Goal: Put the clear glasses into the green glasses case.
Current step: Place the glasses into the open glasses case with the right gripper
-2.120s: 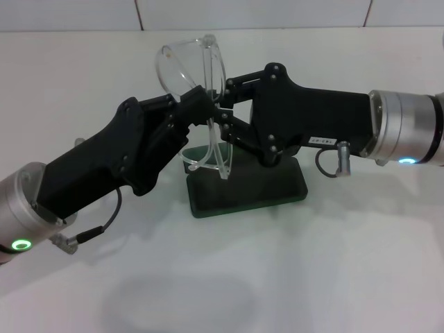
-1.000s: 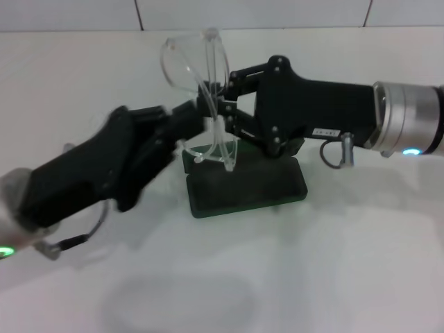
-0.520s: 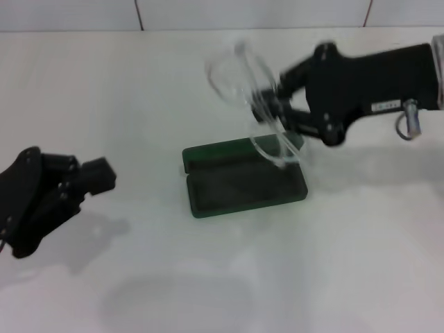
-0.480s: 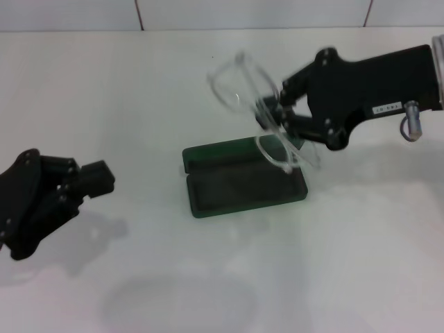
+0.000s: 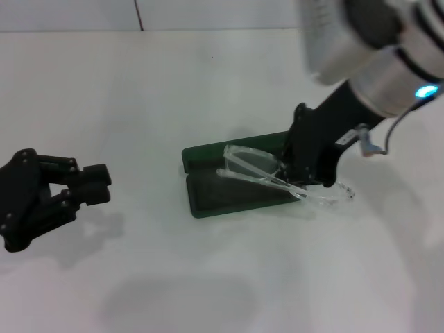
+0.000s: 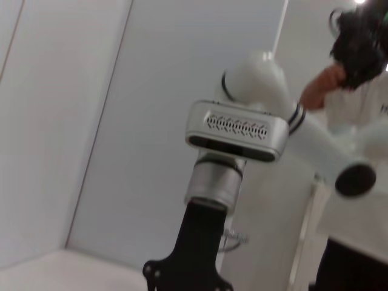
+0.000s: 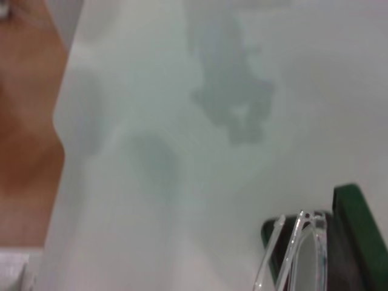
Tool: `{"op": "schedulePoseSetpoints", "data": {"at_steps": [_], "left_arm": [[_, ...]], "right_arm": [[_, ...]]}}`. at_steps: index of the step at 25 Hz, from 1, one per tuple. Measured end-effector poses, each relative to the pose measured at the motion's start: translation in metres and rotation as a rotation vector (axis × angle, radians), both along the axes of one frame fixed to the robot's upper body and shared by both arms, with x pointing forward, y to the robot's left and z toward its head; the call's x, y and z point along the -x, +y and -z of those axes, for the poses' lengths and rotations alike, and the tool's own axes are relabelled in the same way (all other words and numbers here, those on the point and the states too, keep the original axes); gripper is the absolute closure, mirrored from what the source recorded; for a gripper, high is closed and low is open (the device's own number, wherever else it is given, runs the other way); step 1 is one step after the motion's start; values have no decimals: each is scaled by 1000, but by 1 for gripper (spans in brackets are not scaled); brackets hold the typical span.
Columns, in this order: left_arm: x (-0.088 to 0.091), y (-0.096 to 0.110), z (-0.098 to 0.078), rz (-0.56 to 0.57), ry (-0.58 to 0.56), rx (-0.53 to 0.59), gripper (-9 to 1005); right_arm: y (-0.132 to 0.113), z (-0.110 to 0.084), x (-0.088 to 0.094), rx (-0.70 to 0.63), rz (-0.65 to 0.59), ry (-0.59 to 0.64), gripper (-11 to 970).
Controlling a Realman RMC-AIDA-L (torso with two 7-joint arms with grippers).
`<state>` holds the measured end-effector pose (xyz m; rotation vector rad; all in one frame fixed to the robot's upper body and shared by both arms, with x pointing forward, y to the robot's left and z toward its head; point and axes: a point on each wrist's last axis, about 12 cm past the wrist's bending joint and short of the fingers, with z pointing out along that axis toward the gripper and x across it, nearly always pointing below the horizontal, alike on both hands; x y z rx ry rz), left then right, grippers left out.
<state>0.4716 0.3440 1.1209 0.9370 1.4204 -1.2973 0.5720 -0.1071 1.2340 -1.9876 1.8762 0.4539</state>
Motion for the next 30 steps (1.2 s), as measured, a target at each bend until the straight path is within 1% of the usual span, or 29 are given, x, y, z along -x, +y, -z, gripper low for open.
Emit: {"op": "schedulePoseSetpoints", "data": {"at_steps": [5, 7, 8, 11, 13, 15, 19, 25, 30], "left_arm": [[-1, 12, -4, -6, -17, -120, 822], [0, 15, -4, -8, -6, -153, 824], [1, 17, -4, -10, 0, -165, 824], [3, 18, -2, -25, 4, -165, 823], [4, 18, -2, -31, 1, -162, 823], [6, 18, 0, -64, -17, -139, 823], [8, 15, 3, -62, -14, -135, 822], [9, 11, 7, -60, -9, -126, 821], [10, 8, 9, -61, -19, -120, 820]], "right_arm": [[30, 8, -4, 165, -55, 6, 834], [41, 14, -4, 241, -83, -31, 834], [44, 16, -4, 258, -91, -44, 834], [55, 20, -3, 332, -131, -116, 833], [60, 21, -4, 353, -150, -145, 833], [64, 21, -5, 356, -166, -169, 833], [72, 24, -6, 342, -196, -219, 832], [81, 37, -1, 367, -257, -280, 831], [84, 51, 4, 406, -301, -312, 831]]}}
